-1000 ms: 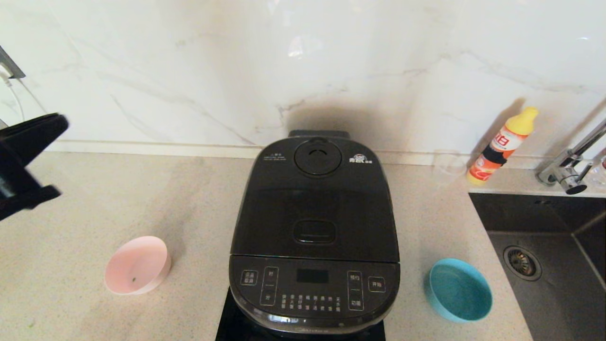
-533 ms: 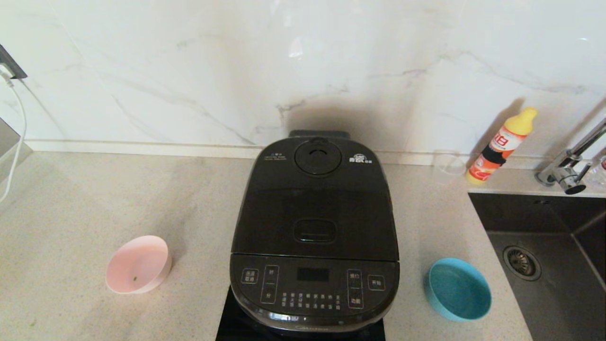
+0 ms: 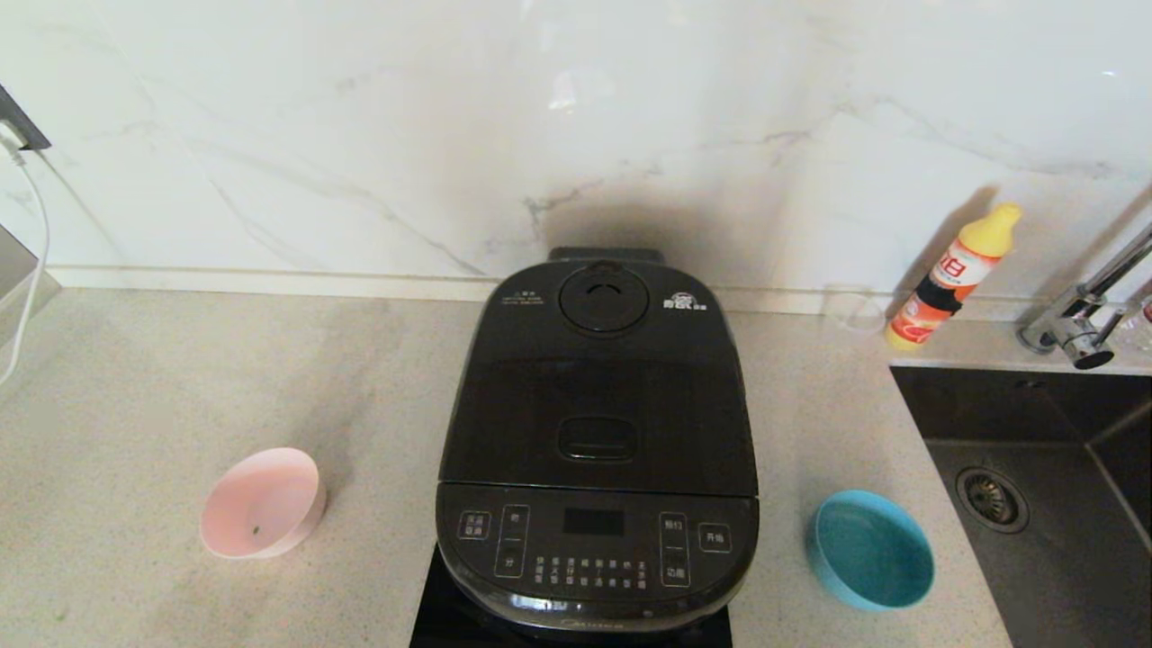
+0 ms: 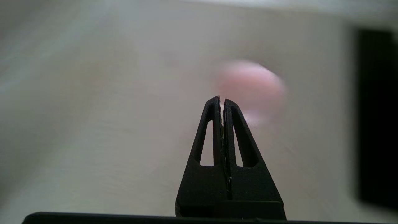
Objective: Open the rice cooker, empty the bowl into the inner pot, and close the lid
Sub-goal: Press the start button
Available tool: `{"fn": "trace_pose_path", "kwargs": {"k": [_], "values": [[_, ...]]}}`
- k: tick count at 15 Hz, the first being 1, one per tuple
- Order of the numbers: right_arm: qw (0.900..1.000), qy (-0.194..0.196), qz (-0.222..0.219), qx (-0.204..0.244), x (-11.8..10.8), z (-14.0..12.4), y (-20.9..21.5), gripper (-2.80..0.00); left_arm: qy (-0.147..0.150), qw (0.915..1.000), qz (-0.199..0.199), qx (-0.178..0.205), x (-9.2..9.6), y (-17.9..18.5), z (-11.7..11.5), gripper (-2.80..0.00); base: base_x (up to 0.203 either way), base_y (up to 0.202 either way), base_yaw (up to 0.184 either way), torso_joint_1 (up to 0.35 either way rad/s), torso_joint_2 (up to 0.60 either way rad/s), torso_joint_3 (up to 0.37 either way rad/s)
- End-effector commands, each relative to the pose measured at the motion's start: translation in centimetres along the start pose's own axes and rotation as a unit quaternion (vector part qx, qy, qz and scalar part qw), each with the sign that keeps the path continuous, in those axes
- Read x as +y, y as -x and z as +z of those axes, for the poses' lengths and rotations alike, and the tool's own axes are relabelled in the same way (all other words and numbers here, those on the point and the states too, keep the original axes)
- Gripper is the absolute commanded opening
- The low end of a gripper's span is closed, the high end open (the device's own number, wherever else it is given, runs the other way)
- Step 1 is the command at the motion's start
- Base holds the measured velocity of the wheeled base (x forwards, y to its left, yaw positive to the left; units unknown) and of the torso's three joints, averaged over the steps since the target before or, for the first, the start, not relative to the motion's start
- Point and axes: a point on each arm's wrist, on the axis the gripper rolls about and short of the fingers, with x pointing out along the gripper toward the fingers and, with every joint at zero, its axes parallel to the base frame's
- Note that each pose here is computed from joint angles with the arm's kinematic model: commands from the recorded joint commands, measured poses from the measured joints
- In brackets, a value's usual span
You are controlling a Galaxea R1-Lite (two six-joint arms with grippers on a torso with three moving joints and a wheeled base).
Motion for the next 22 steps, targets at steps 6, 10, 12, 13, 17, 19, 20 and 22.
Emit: {"fn": "trace_pose_path", "kwargs": {"k": [6, 10, 12, 13, 17, 19, 20, 22], "values": [[1.000, 0.019, -0.002, 0.004, 0.0, -0.1, 0.0, -2.80, 0.000, 0.9864, -0.163, 0.023, -0.5, 1.2, -2.4, -2.80, 0.000, 0.000, 0.000, 0.000, 0.00, 0.000], [0.999, 0.039, 0.010, -0.032, 0.0, 3.3, 1.1, -2.80, 0.008, 0.9874, -0.156, 0.024, -0.5, 1.2, -2.4, -2.80, 0.000, 0.000, 0.000, 0.000, 0.00, 0.000], [0.998, 0.037, 0.044, -0.011, 0.1, 6.3, 0.9, -2.80, 0.008, 0.9874, -0.156, 0.024, -0.5, 1.2, -2.4, -2.80, 0.000, 0.000, 0.000, 0.000, 0.00, 0.000], [0.997, 0.035, 0.064, 0.006, 0.2, 7.8, 0.3, -2.80, 0.008, 0.9875, -0.156, 0.024, -0.5, 1.2, -2.4, -2.80, 0.000, 0.000, 0.000, 0.000, 0.00, 0.000], [0.985, 0.007, 0.145, 0.091, 0.3, 14.6, -5.4, -2.80, 0.008, 0.9874, -0.156, 0.023, -0.5, 1.2, -2.4, -2.80, 0.000, 0.000, 0.000, 0.000, 0.00, 0.000], [0.973, -0.023, 0.189, 0.130, 0.5, 17.7, -9.8, -2.80, 0.008, 0.9875, -0.156, 0.023, -0.5, 1.2, -2.4, -2.80, 0.000, 0.000, 0.000, 0.000, 0.00, 0.000], [0.966, -0.040, 0.210, 0.147, 0.9, 19.0, -12.1, -2.80, 0.008, 0.9874, -0.156, 0.024, -0.5, 1.2, -2.4, -2.80, 0.000, 0.000, 0.000, 0.000, 0.00, 0.000], [0.947, -0.078, 0.257, 0.175, 2.5, 21.2, -16.6, -2.80, 0.008, 0.9875, -0.156, 0.024, -0.5, 1.2, -2.4, -2.80, 0.000, 0.000, 0.000, 0.000, 0.00, 0.000]]}}
